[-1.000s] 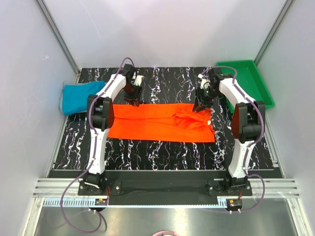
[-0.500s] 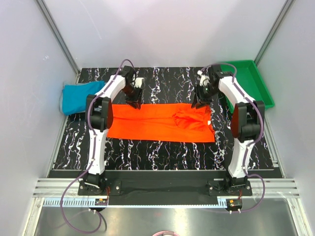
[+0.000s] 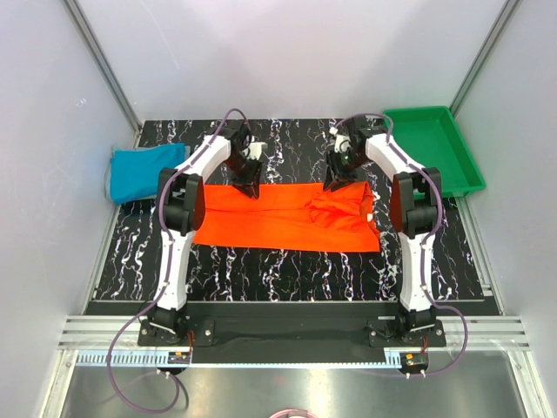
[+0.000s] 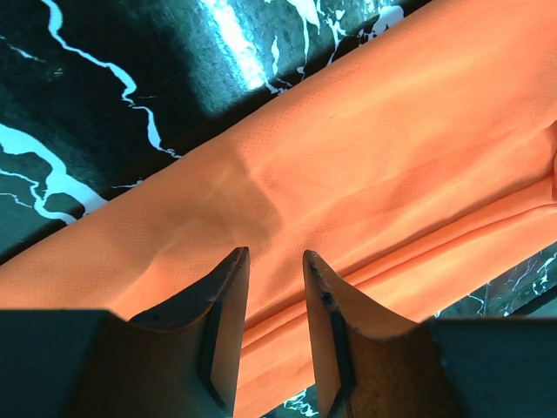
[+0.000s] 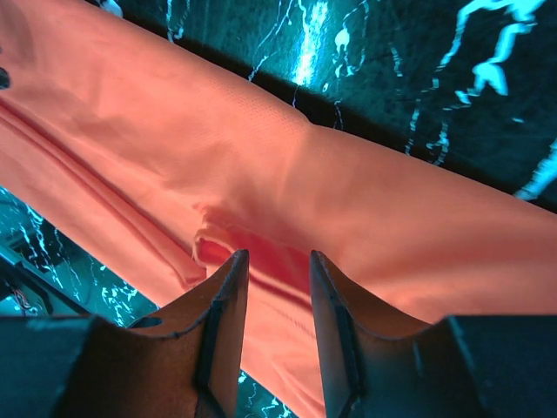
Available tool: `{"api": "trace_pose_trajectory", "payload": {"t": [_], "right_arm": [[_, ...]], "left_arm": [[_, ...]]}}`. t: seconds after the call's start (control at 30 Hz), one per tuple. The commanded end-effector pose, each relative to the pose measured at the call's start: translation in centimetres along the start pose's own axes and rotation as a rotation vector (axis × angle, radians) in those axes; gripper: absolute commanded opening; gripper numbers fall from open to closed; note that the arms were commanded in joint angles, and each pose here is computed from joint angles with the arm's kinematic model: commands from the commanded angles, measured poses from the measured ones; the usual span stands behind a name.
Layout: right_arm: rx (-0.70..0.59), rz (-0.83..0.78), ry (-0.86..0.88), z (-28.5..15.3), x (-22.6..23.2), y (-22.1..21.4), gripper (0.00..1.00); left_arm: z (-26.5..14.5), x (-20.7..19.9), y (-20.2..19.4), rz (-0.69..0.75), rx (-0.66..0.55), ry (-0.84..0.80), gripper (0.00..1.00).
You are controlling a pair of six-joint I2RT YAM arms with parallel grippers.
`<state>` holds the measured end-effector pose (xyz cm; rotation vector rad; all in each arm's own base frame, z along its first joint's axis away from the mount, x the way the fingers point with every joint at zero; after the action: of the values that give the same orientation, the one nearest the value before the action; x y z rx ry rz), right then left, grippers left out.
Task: Fold and stack the t-shirts
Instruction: Fold the tshirt
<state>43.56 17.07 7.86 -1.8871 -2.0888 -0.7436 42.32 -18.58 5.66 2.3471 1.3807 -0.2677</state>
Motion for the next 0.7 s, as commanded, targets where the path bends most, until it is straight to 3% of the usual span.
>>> {"api": "trace_pose_trajectory", "payload": {"t": [0.0, 0.27, 0.67], "right_arm": [[-0.013, -0.033, 0.022, 0.5, 1.2, 0.7, 0.42], [0.029, -0.049, -0.001, 0.2, 2.0, -0.7, 0.41], [0.095, -0.015, -0.015, -4.4, 3.8, -10.2, 0.41]], "left_arm": [[-1.0, -0.7, 0.6, -0.006, -0.031, -0.023, 0.37], [-0.8, -0.6, 0.8, -0.011, -0.035, -0.024, 0.37], [-1.1, -0.9, 2.1, -0.012, -0.069, -0.045, 0.38]]}}
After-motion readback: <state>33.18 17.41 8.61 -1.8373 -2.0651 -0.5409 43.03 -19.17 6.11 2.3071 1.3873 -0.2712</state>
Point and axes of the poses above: each gripper's point midway between its finger pads, its own z axis out along the fingers, its own x axis along the line the jaws close on, y = z × x, the point moved 2 cm from there along -z, back along the fingers, and after that the axes turned 8 degrees about z, right-handed, at the moved point
